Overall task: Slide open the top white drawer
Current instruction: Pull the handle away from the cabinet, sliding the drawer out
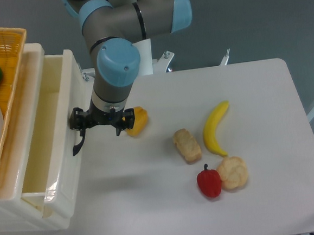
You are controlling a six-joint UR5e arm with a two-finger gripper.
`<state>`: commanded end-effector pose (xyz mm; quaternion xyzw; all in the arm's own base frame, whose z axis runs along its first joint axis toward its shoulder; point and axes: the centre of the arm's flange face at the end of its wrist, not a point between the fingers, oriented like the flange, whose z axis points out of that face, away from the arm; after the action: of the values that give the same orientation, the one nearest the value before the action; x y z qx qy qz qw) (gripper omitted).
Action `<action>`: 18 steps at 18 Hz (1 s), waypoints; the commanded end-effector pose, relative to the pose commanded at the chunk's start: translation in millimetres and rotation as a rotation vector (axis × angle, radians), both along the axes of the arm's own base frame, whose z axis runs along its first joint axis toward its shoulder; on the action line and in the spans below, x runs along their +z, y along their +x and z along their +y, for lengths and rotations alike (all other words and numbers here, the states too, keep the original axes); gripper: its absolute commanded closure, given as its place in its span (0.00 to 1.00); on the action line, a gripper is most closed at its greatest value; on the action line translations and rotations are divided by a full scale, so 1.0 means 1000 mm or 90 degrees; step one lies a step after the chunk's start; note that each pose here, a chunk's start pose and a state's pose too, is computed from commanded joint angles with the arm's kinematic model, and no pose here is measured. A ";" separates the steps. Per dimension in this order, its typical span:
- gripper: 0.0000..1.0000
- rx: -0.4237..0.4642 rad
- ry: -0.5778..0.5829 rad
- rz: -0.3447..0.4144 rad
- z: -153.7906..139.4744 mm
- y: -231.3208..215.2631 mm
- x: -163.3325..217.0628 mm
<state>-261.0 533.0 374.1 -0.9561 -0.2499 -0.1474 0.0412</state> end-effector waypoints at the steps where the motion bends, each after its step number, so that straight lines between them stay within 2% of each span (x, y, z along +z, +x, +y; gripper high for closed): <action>1: 0.00 0.004 0.000 0.000 -0.002 -0.004 0.000; 18: 0.00 -0.027 0.017 0.017 -0.021 -0.039 0.001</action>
<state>-300.4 512.2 375.3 -0.9624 -0.2269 -0.1387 0.0545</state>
